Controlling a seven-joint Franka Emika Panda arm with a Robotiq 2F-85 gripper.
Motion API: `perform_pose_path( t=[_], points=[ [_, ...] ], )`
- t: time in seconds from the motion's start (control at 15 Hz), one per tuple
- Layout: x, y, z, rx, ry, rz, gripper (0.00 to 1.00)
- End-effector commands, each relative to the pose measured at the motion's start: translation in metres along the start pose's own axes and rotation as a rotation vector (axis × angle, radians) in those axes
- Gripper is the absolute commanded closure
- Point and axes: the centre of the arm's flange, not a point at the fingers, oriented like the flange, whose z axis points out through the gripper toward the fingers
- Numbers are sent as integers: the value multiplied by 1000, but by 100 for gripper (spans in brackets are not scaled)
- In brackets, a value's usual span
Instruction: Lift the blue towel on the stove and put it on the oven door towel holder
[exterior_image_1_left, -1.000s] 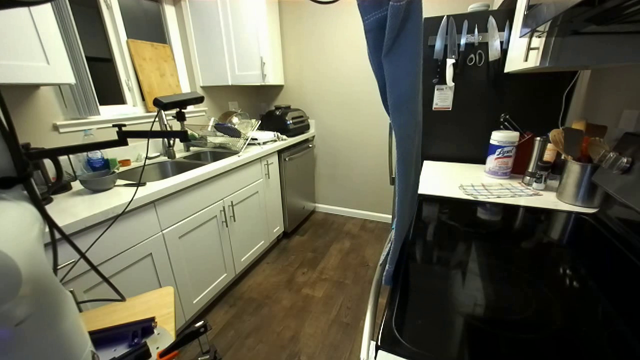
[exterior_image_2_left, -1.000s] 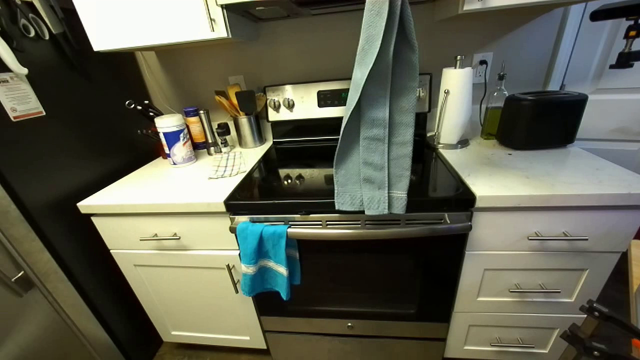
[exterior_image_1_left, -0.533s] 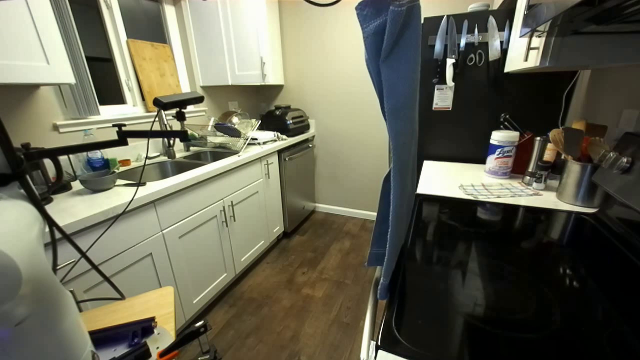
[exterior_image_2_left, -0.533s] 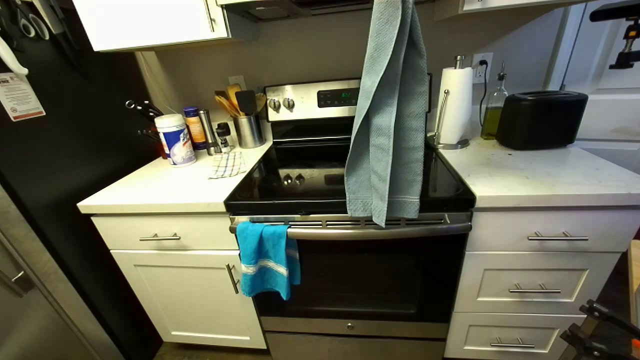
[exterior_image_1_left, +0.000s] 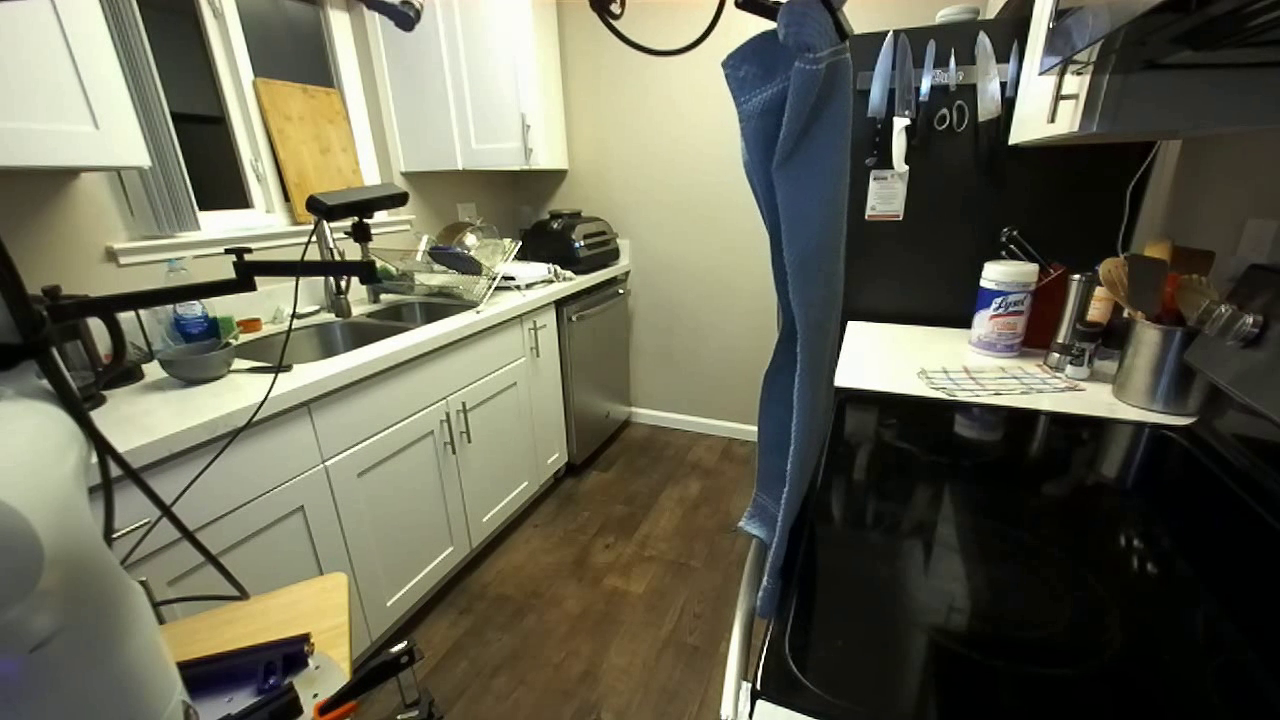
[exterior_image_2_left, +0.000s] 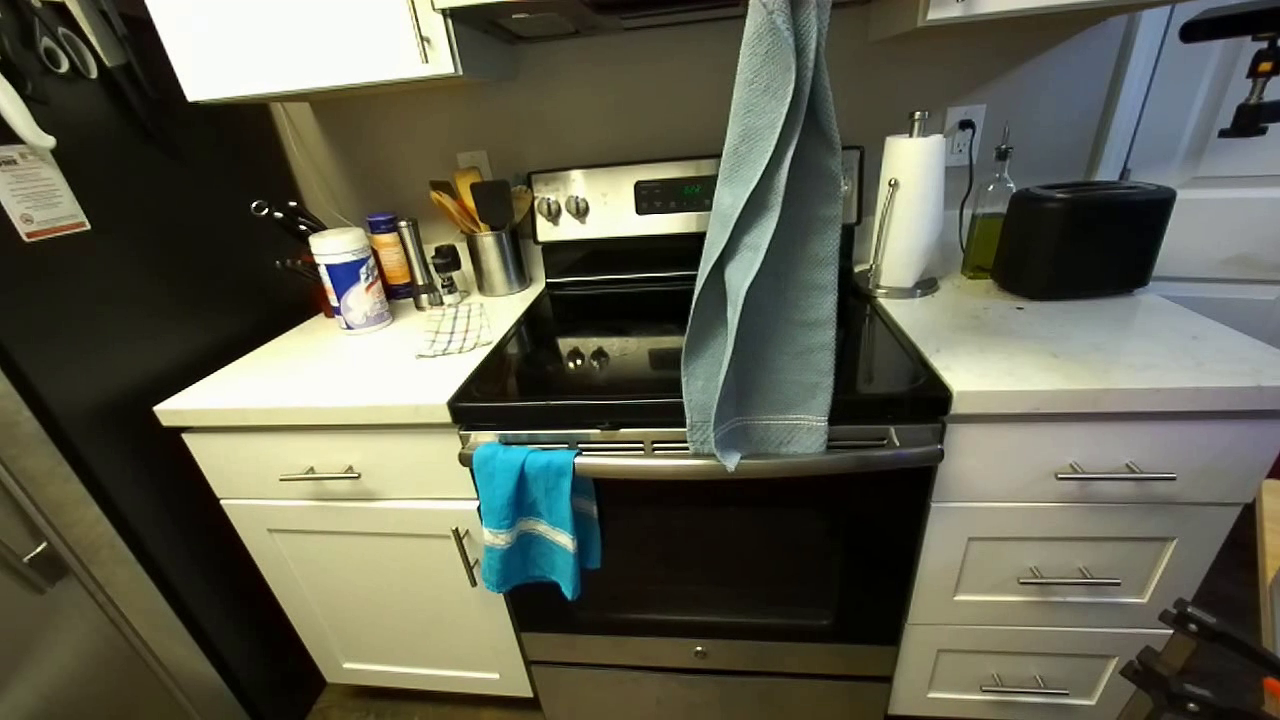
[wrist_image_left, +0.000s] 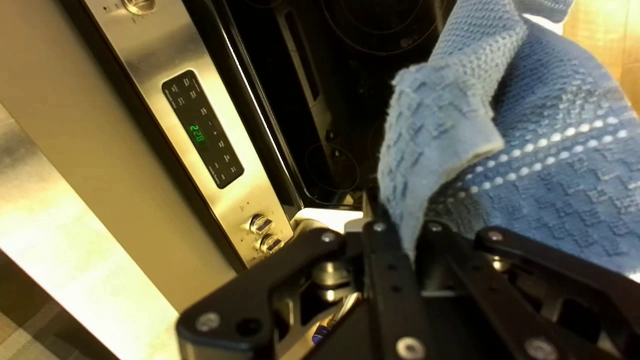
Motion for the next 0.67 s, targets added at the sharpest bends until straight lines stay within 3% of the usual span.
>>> perform_pose_path(
  t=[0.0,0.6],
  points=[
    [-11,-3,14,8,14,-61,99],
    [-5,-39,88,68,-35,-112,99]
  ],
)
